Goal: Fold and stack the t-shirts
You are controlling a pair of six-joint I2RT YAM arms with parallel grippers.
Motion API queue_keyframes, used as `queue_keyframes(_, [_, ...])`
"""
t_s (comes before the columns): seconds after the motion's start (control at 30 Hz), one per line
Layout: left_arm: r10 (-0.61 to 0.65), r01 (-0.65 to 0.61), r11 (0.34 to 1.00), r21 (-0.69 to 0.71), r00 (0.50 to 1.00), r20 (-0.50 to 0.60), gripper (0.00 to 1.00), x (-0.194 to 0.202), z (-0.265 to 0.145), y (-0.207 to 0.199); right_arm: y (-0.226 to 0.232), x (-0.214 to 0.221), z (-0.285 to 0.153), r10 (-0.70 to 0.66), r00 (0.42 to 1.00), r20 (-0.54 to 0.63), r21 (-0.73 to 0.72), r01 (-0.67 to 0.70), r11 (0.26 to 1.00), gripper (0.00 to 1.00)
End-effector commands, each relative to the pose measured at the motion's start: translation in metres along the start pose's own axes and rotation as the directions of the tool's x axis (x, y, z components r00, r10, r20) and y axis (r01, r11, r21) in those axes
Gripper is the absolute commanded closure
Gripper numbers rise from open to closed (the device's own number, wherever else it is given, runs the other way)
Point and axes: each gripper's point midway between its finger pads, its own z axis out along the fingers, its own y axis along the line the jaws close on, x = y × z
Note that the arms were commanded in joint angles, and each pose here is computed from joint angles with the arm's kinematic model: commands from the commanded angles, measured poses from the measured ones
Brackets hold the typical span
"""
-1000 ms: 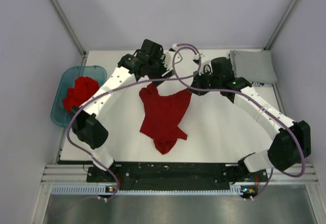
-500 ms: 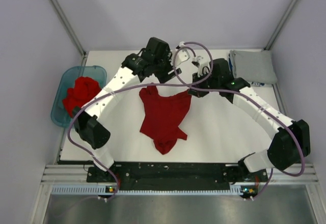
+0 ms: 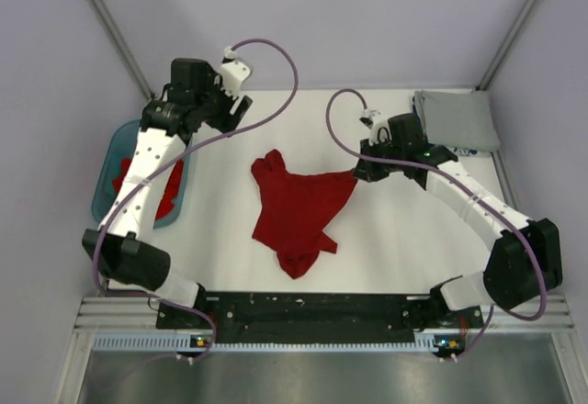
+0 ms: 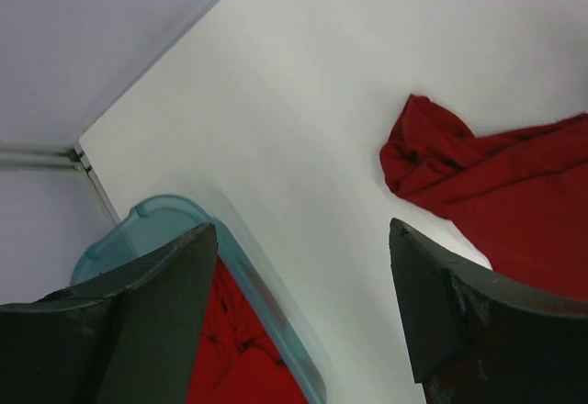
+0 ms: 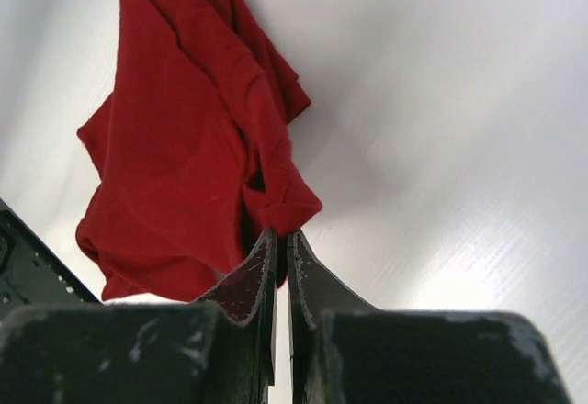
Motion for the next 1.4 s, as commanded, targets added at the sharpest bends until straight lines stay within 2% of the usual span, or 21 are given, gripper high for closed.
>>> queue_keyframes(0.0, [-0.004, 0.002, 0.997, 0.075, 0.999, 0.038, 0.21, 0.021, -0.019, -0.023, -0.027, -0.028, -0.044, 0.089, 0.984, 0.156, 0.052, -0.099, 0.994, 1.00])
queue_keyframes(0.1, [-0.003, 0.014, 0.989, 0.147, 0.997, -0.074, 0.24, 0.074, -0.002, -0.050, -0.067, -0.019, -0.071, 0.207, 0.950, 0.232, 0.133, -0.242, 0.961, 1.00])
queue_keyframes(0.2, [-0.015, 0.044, 0.976, 0.214, 0.991, -0.136, 0.27, 0.103, 0.004, -0.071, -0.115, -0.005, -0.091, 0.319, 0.872, 0.371, 0.223, -0.417, 0.881, 1.00])
queue_keyframes(0.23, [-0.020, 0.055, 0.971, 0.231, 0.988, -0.151, 0.27, 0.109, 0.004, -0.076, -0.137, 0.003, -0.100, 0.366, 0.821, 0.439, 0.238, -0.499, 0.834, 0.86])
queue_keyframes(0.27, [-0.023, 0.063, 0.969, 0.240, 0.986, -0.164, 0.27, 0.114, 0.004, -0.080, -0.152, 0.011, -0.102, 0.408, 0.777, 0.480, 0.235, -0.561, 0.793, 0.57])
queue_keyframes(0.33, [-0.033, 0.077, 0.968, 0.240, 0.983, -0.183, 0.28, 0.120, 0.003, -0.082, -0.166, 0.016, -0.105, 0.468, 0.716, 0.518, 0.210, -0.636, 0.742, 0.13])
queue_keyframes(0.37, [-0.034, 0.078, 0.969, 0.236, 0.982, -0.186, 0.28, 0.121, 0.003, -0.081, -0.166, 0.011, -0.106, 0.454, 0.724, 0.519, 0.214, -0.625, 0.751, 0.07])
queue_keyframes(0.43, [-0.039, 0.079, 0.972, 0.220, 0.983, -0.182, 0.28, 0.123, 0.000, -0.078, -0.159, -0.008, -0.110, 0.379, 0.760, 0.528, 0.241, -0.562, 0.791, 0.07])
queue_keyframes(0.53, [-0.080, 0.110, 0.979, 0.171, 0.982, -0.172, 0.27, 0.126, -0.002, -0.065, -0.125, -0.039, -0.103, 0.152, 0.862, 0.484, 0.354, -0.352, 0.867, 0.11])
queue_keyframes(0.67, [-0.159, 0.185, 0.974, 0.128, 0.969, -0.190, 0.27, 0.141, -0.002, -0.051, -0.049, -0.041, -0.050, -0.021, 0.953, 0.303, 0.304, -0.076, 0.950, 0.28])
queue_keyframes(0.73, [-0.201, 0.225, 0.969, 0.105, 0.959, -0.202, 0.27, 0.149, -0.003, -0.043, 0.001, -0.025, -0.012, -0.121, 0.979, 0.164, 0.229, 0.082, 0.970, 0.32])
queue_keyframes(0.8, [-0.245, 0.264, 0.962, 0.070, 0.947, -0.205, 0.27, 0.157, -0.007, -0.031, 0.052, 0.006, 0.021, -0.288, 0.958, 0.009, 0.148, 0.283, 0.948, 0.34])
queue_keyframes(0.87, [-0.291, 0.303, 0.952, 0.032, 0.935, -0.205, 0.27, 0.166, -0.013, -0.016, 0.080, 0.038, 0.045, -0.414, 0.902, -0.124, 0.085, 0.425, 0.901, 0.34])
queue_keyframes(0.9, [-0.302, 0.311, 0.950, 0.016, 0.932, -0.203, 0.27, 0.168, -0.016, -0.011, 0.089, 0.049, 0.053, -0.439, 0.883, -0.169, 0.050, 0.452, 0.891, 0.34])
queue_keyframes(1.0, [-0.311, 0.315, 0.949, -0.011, 0.929, -0.201, 0.27, 0.174, -0.022, -0.005, 0.095, 0.082, 0.077, -0.422, 0.852, -0.310, -0.014, 0.440, 0.898, 0.37])
queue_keyframes(1.1, [-0.317, 0.323, 0.947, -0.005, 0.927, -0.200, 0.27, 0.176, -0.023, -0.007, 0.086, 0.098, 0.090, -0.402, 0.827, -0.392, 0.000, 0.437, 0.899, 0.48])
queue_keyframes(1.37, [-0.319, 0.327, 0.945, 0.008, 0.928, -0.194, 0.27, 0.174, -0.023, -0.008, 0.072, 0.135, 0.117, -0.359, 0.788, -0.500, 0.008, 0.418, 0.908, 0.48])
